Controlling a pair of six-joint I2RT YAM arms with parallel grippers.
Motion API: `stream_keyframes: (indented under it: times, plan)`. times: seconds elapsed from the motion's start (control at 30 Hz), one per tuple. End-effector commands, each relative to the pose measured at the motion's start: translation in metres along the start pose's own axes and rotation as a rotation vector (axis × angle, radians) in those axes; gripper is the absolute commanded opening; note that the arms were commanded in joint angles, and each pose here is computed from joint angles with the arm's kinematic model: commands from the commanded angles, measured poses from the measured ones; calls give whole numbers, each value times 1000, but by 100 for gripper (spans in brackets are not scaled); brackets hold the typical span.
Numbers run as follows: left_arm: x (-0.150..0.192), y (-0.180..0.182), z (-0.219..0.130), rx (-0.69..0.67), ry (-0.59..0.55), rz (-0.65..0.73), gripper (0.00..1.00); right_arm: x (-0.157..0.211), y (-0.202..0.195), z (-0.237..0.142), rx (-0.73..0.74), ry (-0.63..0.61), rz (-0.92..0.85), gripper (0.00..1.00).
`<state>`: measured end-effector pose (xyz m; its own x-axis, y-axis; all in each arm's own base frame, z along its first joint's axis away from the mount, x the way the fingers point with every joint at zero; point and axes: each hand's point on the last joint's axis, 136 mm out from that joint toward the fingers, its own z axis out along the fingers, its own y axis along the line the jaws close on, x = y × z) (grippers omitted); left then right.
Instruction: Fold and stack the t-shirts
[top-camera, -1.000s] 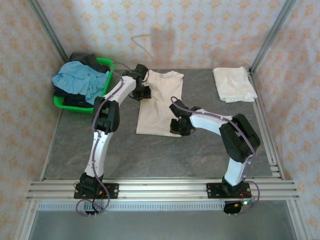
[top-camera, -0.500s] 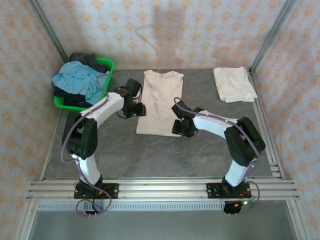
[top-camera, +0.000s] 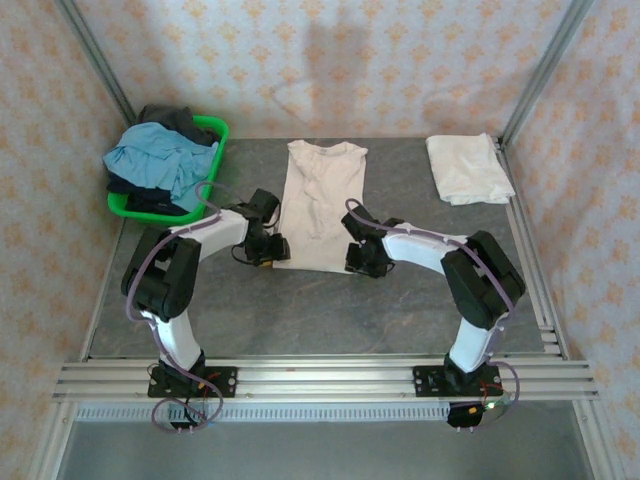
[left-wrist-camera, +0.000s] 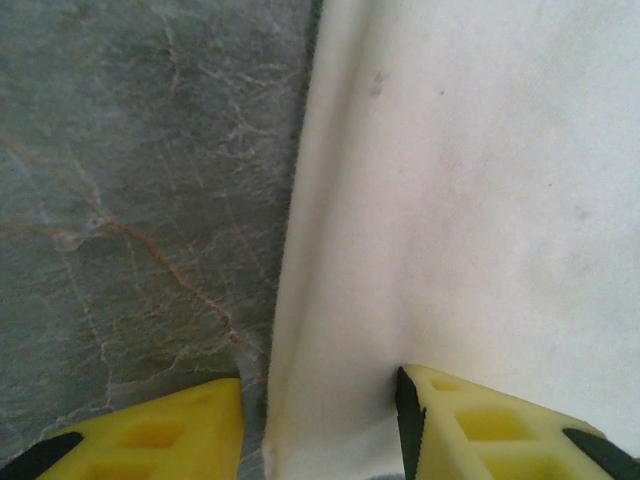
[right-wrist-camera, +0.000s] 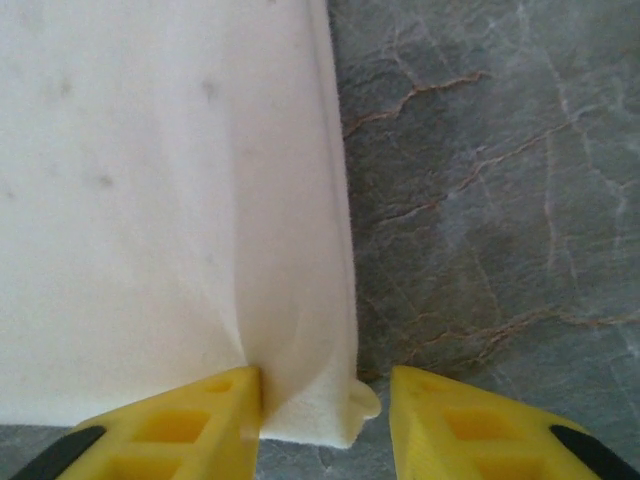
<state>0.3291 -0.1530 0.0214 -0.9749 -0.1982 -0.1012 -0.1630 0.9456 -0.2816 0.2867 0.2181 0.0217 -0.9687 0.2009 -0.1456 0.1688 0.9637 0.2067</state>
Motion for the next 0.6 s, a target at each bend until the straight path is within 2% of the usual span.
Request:
stream_keyframes:
  times: [0.0, 0.27, 0.57]
  plan:
    - [8, -12, 1, 66, -2, -10, 36, -1, 15, 10, -22, 20, -12, 26]
    - [15, -13, -5, 74, -38, -27, 18, -3, 19, 11, -16, 39, -38, 3]
    - [28, -6, -6, 78, -86, -61, 18, 3, 10, 2, -11, 29, -73, 0]
